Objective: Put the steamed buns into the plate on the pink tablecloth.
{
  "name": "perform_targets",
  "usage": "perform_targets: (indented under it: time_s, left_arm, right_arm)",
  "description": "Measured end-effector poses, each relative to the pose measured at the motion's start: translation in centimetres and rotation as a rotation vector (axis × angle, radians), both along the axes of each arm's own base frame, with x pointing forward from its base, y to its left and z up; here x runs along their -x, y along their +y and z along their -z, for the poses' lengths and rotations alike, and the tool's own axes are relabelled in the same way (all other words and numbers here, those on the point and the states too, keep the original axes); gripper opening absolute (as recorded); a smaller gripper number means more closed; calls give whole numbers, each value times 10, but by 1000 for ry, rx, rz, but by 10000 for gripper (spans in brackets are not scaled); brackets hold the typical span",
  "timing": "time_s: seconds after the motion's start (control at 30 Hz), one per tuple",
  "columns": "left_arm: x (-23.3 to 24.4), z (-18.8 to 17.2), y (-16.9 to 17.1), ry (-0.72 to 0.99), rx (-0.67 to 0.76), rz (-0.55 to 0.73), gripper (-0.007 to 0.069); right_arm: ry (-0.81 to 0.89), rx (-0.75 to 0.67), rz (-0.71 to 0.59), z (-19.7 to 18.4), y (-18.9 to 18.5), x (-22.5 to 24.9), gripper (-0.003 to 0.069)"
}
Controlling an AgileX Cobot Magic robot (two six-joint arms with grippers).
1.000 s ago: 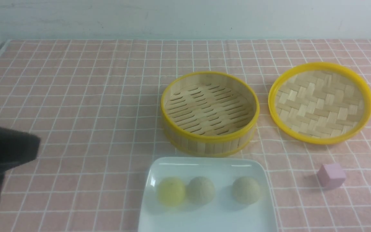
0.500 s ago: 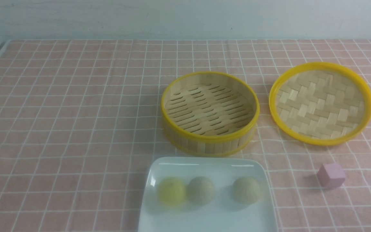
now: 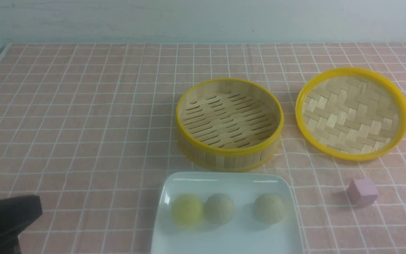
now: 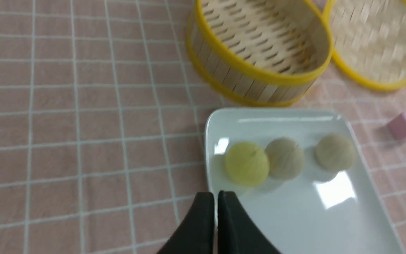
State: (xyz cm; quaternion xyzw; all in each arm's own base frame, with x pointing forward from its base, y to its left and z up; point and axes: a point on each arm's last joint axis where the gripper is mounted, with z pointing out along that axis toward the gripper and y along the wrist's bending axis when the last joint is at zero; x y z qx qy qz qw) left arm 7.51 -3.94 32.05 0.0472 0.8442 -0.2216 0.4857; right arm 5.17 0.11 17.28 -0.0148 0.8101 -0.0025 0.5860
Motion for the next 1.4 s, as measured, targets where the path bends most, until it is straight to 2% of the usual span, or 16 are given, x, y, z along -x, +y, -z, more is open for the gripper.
perform_targets:
  time_s: [0.33,0.67,0.77,0.93,1.17,1.4]
  left_arm:
    - [-2,-2,0,-28,10,-8,48]
    - [-3,1,5,-47,-81,-29,57]
    - [-5,9,5,-46,-98,-30,61]
    - [-6,43,7,-63,-117,-39,64]
    - [17,90,29,-205,-76,-237,73]
    - [24,131,42,-218,-136,-411,80]
  right_arm:
    - [0,0,0,0,0,0,179]
    - [0,0,0,0,0,0,195]
    - [0,0,0,0,0,0,199]
    - [0,0,0,0,0,0,205]
    - [0,0,0,0,0,0,208]
    - [0,0,0,0,0,0,209]
